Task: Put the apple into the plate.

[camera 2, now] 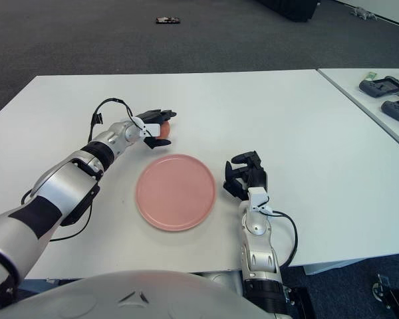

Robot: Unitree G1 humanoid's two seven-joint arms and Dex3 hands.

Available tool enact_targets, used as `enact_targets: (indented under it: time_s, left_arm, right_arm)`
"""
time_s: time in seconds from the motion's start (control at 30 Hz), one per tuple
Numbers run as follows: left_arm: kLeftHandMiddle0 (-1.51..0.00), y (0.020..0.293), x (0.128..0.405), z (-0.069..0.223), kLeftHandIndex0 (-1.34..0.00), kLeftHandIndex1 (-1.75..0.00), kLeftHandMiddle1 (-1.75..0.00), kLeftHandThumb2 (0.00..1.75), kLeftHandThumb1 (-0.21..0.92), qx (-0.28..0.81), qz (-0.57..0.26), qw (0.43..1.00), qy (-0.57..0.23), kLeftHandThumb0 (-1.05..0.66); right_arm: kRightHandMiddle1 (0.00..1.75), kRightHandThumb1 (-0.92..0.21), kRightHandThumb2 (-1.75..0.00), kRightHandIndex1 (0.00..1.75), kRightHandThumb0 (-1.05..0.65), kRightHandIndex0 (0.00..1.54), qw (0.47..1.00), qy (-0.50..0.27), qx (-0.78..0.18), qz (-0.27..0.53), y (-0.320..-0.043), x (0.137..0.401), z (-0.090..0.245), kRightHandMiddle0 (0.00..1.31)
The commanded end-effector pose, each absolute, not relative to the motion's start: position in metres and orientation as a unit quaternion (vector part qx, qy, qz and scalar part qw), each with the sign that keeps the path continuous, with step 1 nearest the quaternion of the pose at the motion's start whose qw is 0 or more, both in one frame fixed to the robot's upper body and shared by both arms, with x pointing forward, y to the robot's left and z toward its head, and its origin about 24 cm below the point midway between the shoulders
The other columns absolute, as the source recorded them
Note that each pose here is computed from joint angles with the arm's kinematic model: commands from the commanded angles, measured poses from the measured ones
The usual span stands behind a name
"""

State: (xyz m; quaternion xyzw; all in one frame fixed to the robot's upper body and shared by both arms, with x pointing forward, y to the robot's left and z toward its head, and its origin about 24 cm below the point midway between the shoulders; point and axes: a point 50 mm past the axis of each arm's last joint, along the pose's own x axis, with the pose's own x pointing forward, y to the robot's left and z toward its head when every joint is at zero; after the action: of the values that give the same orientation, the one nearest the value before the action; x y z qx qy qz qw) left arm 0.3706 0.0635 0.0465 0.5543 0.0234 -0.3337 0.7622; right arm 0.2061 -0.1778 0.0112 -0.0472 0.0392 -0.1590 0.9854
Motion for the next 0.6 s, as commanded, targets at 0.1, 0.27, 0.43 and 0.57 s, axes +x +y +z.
enact_targets:
  time_s: [0.1,0.27,0.43,0.57]
  left_arm:
    - [0.00,0.072,0.368,0.037,0.00,-0.45,-0.11,0.79,0.69,0.572,-0.343,0.743,0.055,-0.91]
    - [0.00,0.077,0.367,0.033,0.00,-0.46,-0.08,0.76,0.72,0.582,-0.341,0.736,0.063,-0.93]
    - [0.00,0.083,0.366,0.030,0.00,-0.46,-0.10,0.74,0.73,0.595,-0.340,0.726,0.064,-0.93]
    - [0.00,0.087,0.366,0.028,0.00,-0.46,-0.12,0.73,0.74,0.602,-0.336,0.721,0.069,-0.93]
  right_arm:
    - [1.75,-0.64,-0.92,1.55,-0.39,0.57,0.985,0.044,-0.046,-0.161,-0.179,0.205,0.012,0.37]
    - [1.75,-0.64,-0.91,1.55,-0.39,0.57,0.985,0.043,-0.045,-0.162,-0.180,0.205,0.012,0.36]
    - [1.75,-0.65,-0.91,1.55,-0.39,0.57,0.985,0.041,-0.043,-0.161,-0.180,0.205,0.013,0.36]
    - [1.75,-0.65,-0.90,1.55,-0.39,0.56,0.985,0.040,-0.041,-0.161,-0.180,0.205,0.013,0.36]
